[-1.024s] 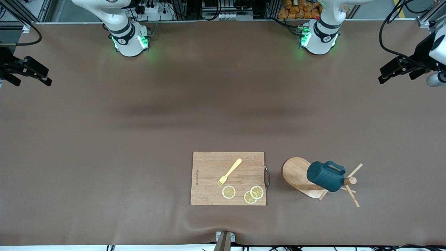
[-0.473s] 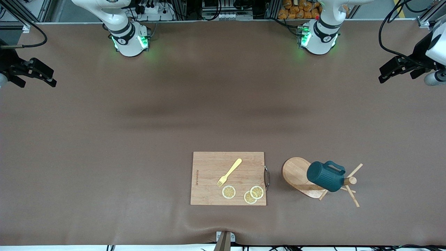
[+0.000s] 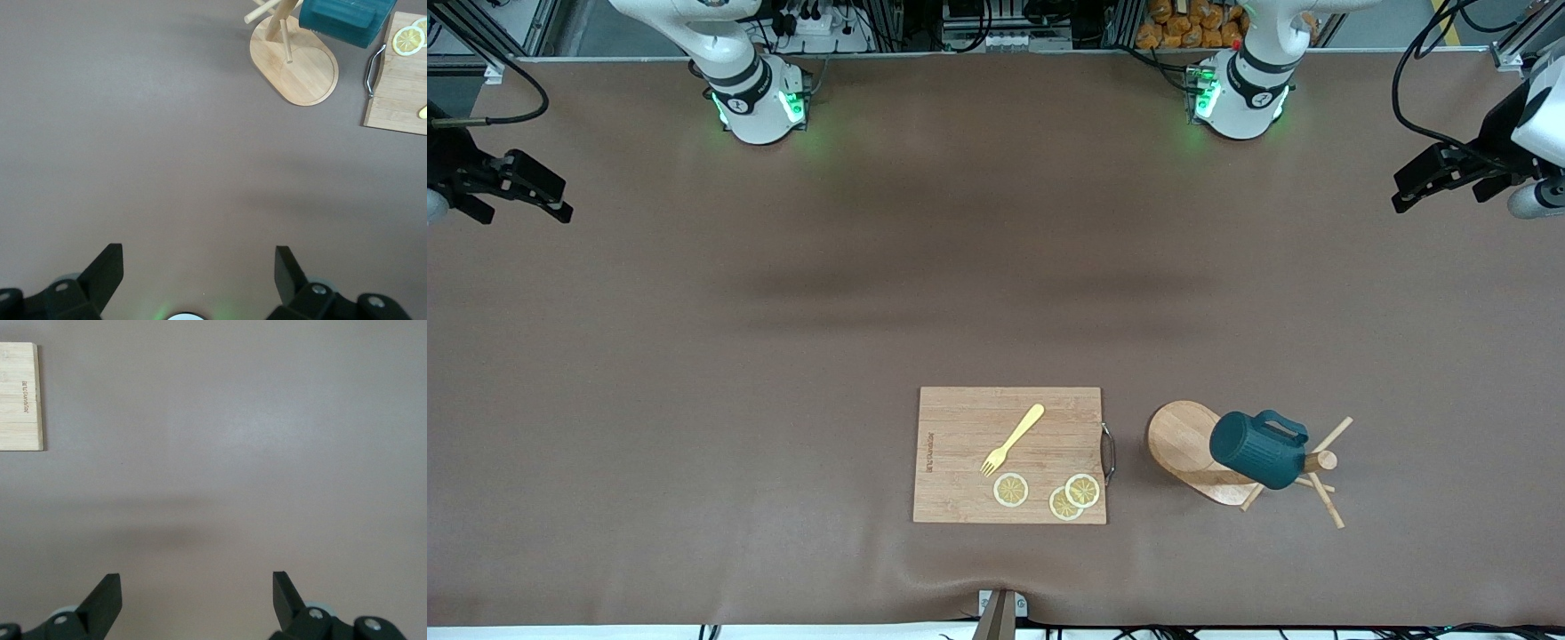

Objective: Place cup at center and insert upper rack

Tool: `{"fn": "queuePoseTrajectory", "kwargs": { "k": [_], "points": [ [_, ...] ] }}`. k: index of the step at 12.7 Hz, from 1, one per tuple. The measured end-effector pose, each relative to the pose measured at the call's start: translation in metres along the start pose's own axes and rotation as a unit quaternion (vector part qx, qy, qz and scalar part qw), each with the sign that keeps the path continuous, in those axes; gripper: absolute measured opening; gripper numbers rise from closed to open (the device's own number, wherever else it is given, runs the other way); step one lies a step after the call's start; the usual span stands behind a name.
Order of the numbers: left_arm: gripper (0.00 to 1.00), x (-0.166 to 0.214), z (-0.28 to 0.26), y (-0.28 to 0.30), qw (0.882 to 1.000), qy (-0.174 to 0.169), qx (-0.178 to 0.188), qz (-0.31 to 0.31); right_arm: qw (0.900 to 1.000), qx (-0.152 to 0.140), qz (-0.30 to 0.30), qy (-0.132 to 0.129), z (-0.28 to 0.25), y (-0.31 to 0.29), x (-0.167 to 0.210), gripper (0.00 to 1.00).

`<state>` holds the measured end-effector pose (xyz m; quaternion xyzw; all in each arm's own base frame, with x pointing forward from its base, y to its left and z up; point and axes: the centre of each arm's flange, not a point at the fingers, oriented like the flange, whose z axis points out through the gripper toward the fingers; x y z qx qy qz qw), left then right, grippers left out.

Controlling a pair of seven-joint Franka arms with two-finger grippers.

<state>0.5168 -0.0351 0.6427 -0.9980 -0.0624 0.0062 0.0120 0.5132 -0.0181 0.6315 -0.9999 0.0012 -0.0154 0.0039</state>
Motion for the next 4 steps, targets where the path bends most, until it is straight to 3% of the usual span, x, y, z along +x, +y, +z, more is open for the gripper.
{"fn": "queuePoseTrajectory", "kwargs": {
  "k": [4],
  "points": [
    [1.0, 0.0, 0.0, -0.0001, 1.0, 0.0, 0.0, 0.0, 1.0, 0.0, 0.001, -0.003, 0.0024, 0.0013, 0.0009, 1.0]
  ]
}}
